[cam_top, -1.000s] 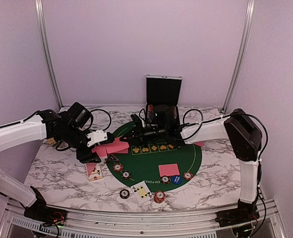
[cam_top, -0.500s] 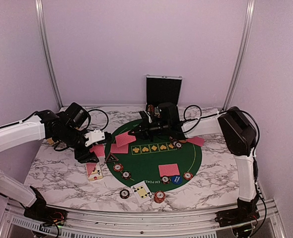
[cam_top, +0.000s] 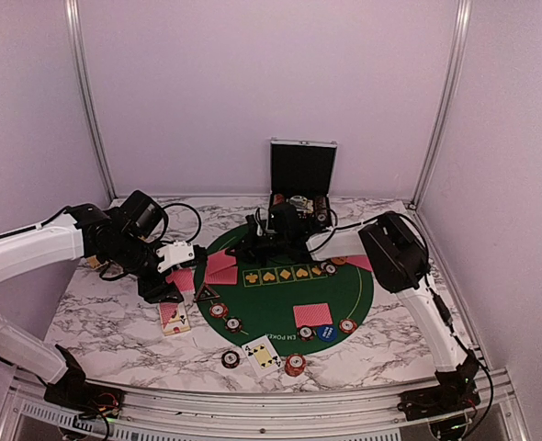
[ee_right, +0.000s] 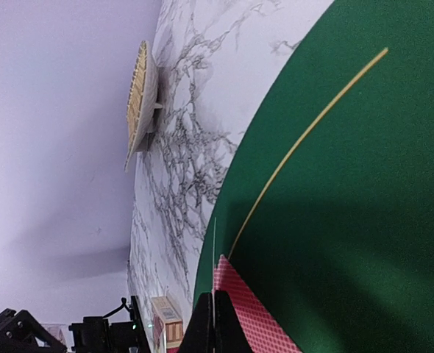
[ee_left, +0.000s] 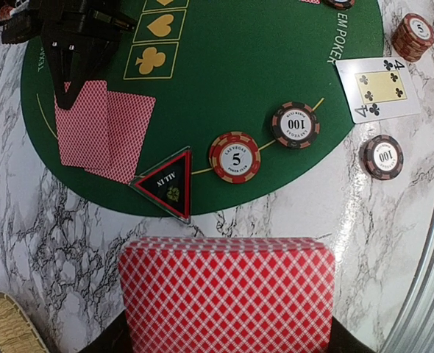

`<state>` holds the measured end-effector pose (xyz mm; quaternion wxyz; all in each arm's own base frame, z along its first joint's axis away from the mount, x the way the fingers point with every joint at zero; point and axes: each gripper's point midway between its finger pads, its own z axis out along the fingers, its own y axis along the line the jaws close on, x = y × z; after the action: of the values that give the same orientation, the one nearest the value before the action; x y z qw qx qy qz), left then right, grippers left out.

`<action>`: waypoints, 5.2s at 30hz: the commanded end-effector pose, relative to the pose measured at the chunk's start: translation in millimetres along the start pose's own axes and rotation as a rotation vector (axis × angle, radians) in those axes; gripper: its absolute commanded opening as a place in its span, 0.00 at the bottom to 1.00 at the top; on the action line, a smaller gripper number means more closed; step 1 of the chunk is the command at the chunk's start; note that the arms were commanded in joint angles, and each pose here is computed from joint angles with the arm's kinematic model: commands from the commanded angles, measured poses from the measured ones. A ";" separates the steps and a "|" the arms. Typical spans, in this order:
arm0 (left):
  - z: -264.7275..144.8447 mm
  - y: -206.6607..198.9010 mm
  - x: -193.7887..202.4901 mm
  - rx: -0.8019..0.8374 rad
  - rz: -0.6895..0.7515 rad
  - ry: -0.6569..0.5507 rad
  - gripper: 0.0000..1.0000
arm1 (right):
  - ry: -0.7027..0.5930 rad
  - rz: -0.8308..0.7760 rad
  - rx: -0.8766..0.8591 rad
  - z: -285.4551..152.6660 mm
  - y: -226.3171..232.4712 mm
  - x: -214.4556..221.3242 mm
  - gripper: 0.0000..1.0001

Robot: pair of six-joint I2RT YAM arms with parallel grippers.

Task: Distribute texas hold em gaming equipment

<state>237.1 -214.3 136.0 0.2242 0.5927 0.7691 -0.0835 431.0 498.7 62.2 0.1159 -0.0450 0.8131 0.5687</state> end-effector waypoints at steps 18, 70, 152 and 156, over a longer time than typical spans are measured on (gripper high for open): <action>-9.2 -3.1 1.4 0.019 -0.029 -0.001 0.00 | -0.049 -0.147 0.173 0.3 21.9 -0.1 0.34; -14.3 6.3 -10.0 0.012 -0.038 -0.035 0.00 | 0.122 -0.061 -0.219 -42.8 136.3 129.7 0.93; -10.2 4.9 -15.4 0.024 0.002 -0.030 0.00 | 0.196 0.084 -0.173 27.6 94.9 138.0 0.78; -11.7 4.6 -14.9 0.020 0.000 -0.033 0.00 | 0.188 0.085 -0.173 22.8 95.0 136.0 0.77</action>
<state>243.4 -216.1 132.5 0.1964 0.5890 0.7788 -0.0895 272.8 572.6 126.2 0.0117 -0.1047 0.7463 0.6573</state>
